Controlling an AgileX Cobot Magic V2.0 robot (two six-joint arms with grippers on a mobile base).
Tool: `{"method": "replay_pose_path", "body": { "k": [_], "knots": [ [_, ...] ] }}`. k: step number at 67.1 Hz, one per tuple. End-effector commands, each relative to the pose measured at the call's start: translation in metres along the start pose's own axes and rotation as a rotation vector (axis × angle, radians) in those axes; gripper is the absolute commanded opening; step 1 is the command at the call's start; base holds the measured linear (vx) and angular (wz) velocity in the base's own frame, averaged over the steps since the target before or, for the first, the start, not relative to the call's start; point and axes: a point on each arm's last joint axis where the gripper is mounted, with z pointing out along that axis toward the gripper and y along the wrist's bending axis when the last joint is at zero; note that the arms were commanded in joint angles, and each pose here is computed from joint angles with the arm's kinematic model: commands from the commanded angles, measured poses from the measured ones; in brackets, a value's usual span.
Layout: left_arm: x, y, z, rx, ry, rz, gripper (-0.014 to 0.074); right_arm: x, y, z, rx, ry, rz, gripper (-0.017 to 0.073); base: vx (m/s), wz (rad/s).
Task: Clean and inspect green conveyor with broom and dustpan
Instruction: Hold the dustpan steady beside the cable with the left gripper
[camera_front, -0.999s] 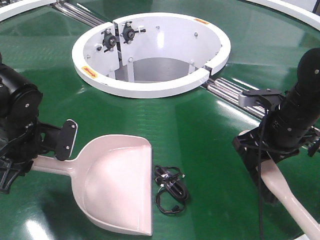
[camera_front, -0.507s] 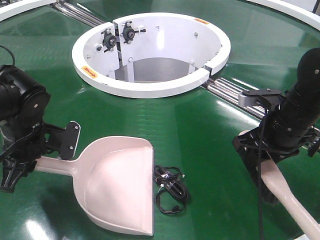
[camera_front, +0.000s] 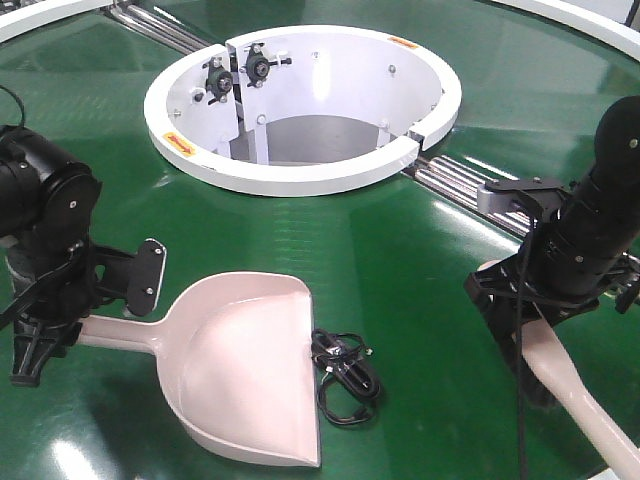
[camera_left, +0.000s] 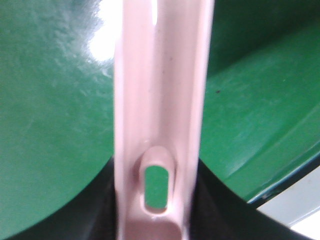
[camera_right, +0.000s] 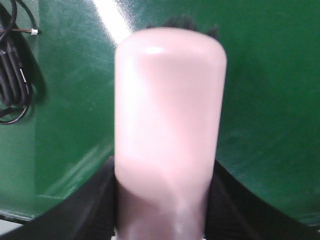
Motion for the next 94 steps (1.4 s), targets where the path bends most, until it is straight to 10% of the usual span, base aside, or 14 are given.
{"method": "replay_pose_path", "body": {
  "k": [1, 94],
  "knots": [
    [-0.004, -0.001, -0.013, -0.018, -0.032, -0.017, -0.0023, 0.007, 0.003, -0.018, -0.007, -0.008, -0.016, -0.0003, 0.0, 0.0],
    [-0.017, -0.002, -0.007, 0.002, -0.025, 0.02, -0.0023, 0.006, 0.003, -0.018, -0.006, -0.017, -0.016, -0.0003, 0.0, 0.0]
  ]
}}
